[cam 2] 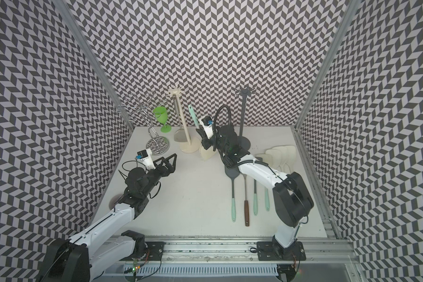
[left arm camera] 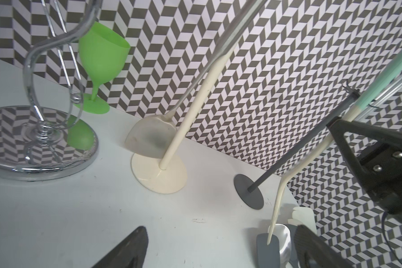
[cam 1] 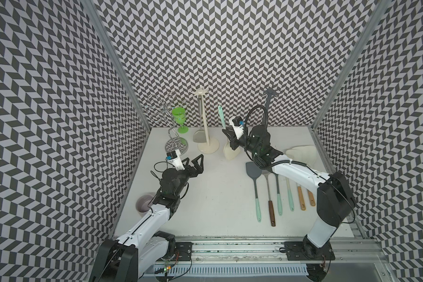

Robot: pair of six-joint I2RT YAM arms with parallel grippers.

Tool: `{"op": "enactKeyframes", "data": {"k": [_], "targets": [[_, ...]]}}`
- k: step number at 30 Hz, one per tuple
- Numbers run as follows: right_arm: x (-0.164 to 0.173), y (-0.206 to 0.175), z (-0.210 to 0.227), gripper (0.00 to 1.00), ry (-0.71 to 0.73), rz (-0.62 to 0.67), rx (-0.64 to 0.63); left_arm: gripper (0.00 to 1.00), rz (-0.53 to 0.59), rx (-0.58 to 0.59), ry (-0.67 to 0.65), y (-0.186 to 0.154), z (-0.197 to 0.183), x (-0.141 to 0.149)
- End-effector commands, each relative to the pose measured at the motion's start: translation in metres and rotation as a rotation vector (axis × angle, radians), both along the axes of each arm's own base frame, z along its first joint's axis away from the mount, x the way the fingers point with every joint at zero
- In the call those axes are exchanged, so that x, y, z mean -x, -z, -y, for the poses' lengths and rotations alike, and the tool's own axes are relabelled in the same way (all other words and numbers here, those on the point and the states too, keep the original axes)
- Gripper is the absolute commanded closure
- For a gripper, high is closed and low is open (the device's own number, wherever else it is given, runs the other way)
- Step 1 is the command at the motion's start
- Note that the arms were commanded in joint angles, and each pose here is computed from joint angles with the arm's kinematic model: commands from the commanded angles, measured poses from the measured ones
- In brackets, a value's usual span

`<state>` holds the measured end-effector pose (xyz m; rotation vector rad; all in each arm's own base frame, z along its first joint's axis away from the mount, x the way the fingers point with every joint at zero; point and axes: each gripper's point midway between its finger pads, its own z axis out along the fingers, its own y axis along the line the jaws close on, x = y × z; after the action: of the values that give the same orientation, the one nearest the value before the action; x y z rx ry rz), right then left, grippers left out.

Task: Take the spatula off the kitchen utensil rack
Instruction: Take off the spatula from the rack, then place the spatula at the center of the board.

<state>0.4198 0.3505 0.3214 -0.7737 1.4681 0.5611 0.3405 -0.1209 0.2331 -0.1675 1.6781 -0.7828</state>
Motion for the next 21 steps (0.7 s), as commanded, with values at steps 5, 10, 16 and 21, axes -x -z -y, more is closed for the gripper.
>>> {"op": "enactKeyframes", "data": {"k": [5,10,16,21], "targets": [[0.039,0.026,0.024,1.00,-0.052,0.031,0.221,0.00,0.039,0.149,0.241,-0.039,0.041,0.017],[0.052,0.052,0.028,1.00,-0.081,-0.024,0.297,0.00,0.020,0.202,0.402,-0.051,0.065,0.023],[0.070,0.078,0.017,1.00,-0.125,-0.076,0.375,0.00,0.034,0.203,0.553,-0.067,0.090,0.030],[0.082,0.088,0.008,1.00,-0.167,-0.096,0.399,0.05,0.025,0.205,0.621,-0.072,0.104,0.033]]}}
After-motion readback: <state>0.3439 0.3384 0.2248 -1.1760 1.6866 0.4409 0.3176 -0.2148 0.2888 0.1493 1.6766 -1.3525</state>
